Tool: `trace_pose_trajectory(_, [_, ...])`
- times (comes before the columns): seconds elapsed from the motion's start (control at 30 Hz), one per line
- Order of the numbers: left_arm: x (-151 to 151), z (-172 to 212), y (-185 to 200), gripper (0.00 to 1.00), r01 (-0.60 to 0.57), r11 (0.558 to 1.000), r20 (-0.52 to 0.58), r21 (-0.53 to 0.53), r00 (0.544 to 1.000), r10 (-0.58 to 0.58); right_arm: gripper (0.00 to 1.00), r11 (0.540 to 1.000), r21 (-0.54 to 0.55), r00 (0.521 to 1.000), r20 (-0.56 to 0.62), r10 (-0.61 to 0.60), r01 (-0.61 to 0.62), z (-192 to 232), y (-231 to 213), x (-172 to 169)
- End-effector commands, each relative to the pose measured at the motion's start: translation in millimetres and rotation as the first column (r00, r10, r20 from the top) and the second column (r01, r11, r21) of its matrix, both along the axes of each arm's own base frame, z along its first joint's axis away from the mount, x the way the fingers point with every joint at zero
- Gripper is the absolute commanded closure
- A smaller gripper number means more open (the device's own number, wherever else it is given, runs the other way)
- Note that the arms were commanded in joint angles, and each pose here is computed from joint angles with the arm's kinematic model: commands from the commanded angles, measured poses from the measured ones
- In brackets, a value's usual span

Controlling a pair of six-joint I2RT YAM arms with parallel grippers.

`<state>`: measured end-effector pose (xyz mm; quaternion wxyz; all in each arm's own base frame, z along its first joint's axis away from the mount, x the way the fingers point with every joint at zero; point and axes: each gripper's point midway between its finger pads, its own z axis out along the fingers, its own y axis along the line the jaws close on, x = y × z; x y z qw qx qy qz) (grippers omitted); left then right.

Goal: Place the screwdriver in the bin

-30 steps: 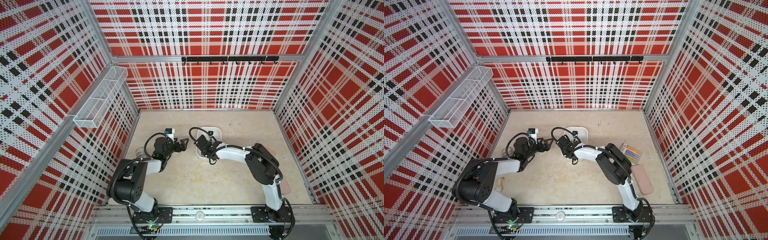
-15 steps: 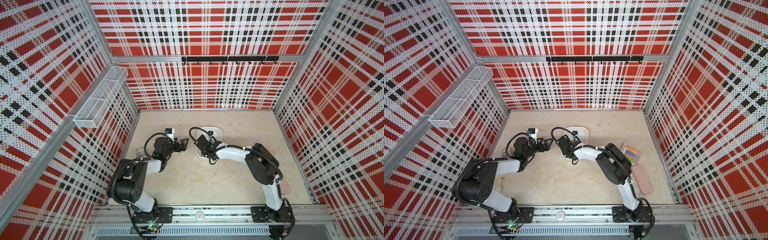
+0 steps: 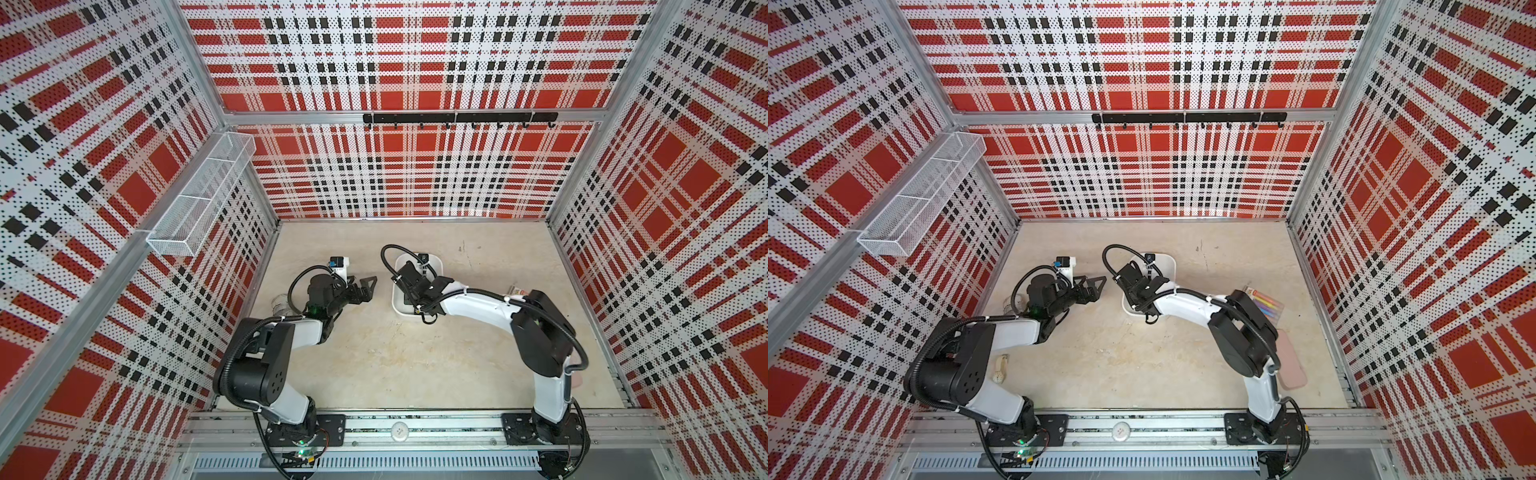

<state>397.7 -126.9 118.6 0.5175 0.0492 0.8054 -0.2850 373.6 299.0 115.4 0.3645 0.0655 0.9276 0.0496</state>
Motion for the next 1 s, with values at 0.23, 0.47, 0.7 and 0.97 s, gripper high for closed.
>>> trace_pose_trajectory(0.23, [-1,1,4,0.02,-0.004,1.000,0.010,-0.006,1.000,0.004,0.58,0.964,-0.140,0.916,0.305,0.260,-0.227,94,-93,-13])
trace_pose_trajectory(0.47, [0,5,6,0.02,-0.015,1.000,0.016,-0.011,1.000,0.016,0.49,0.979,-0.166,0.887,0.427,0.177,-0.115,110,-191,-20])
trace_pose_trajectory(0.7, [5,24,17,0.02,-0.065,0.997,0.057,0.036,0.996,0.063,0.49,0.994,-0.101,0.879,0.476,0.018,0.034,92,-262,-22])
trace_pose_trajectory(0.97, [-8,70,78,0.02,-0.333,0.925,0.249,0.183,0.926,0.284,0.49,0.992,-0.057,0.856,0.513,-0.066,0.110,64,-290,-13])
